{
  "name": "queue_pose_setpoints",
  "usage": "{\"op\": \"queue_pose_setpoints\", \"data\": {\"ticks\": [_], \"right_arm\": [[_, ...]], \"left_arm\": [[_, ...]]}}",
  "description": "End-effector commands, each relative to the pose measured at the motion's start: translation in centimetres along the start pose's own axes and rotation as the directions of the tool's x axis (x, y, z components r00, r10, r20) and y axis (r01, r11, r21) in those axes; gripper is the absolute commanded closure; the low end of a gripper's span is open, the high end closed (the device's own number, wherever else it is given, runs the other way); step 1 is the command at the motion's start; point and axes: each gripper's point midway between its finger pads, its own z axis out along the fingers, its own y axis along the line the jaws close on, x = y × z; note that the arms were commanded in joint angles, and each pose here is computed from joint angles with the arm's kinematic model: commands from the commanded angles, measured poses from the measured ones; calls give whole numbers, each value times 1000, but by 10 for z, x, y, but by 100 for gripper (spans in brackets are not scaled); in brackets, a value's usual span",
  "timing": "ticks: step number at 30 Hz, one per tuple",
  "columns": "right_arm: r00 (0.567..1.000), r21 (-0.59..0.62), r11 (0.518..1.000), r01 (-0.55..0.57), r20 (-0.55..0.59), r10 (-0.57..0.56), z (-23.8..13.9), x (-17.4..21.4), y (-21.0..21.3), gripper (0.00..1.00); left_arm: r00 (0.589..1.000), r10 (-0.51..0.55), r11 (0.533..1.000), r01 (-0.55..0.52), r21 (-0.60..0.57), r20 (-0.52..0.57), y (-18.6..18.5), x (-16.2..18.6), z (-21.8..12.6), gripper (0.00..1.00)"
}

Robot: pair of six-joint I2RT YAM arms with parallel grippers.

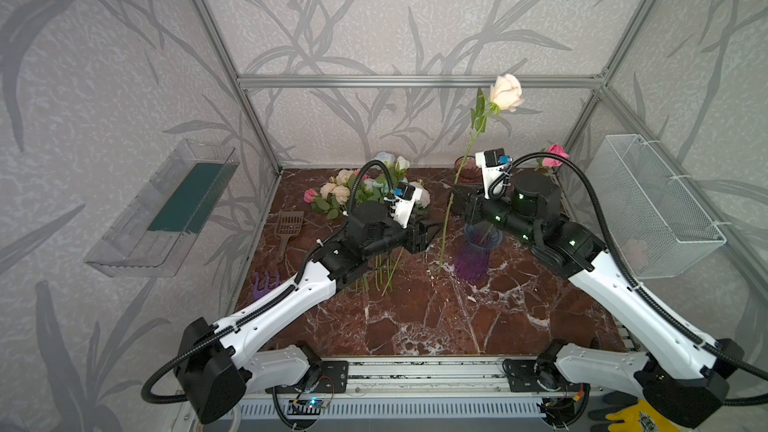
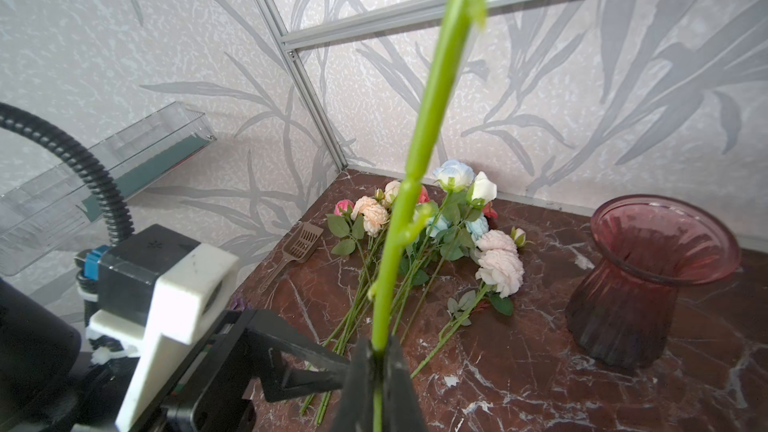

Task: Arrange the flowers into the vase
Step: 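Close the right gripper on the white rose stem while left gripper releases it, then lower the white rose into the purple vase with right gripper while left draws back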

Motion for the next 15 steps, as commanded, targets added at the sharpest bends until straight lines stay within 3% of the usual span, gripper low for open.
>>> {"op": "queue_pose_setpoints", "data": {"ticks": [1,5,9,15], "right_arm": [[984,63,994,85,151,-94,-38,-53,1,100],[961,164,974,157,203,-189,-56,-80,-7,100],[933,282,933,222,215,-287,-66,-96,-21,100],[933,352,902,248,166,-321,-59,-86,-42,100]], "left_arm": [[993,36,989,-18,-148,115,21,-20,-17,37],[984,44,972,-3,-234,171,35,-27,-29,36],[984,41,968,4,-250,175,38,-27,-30,36],[986,35,968,8,-249,166,39,-26,-27,36]]}}
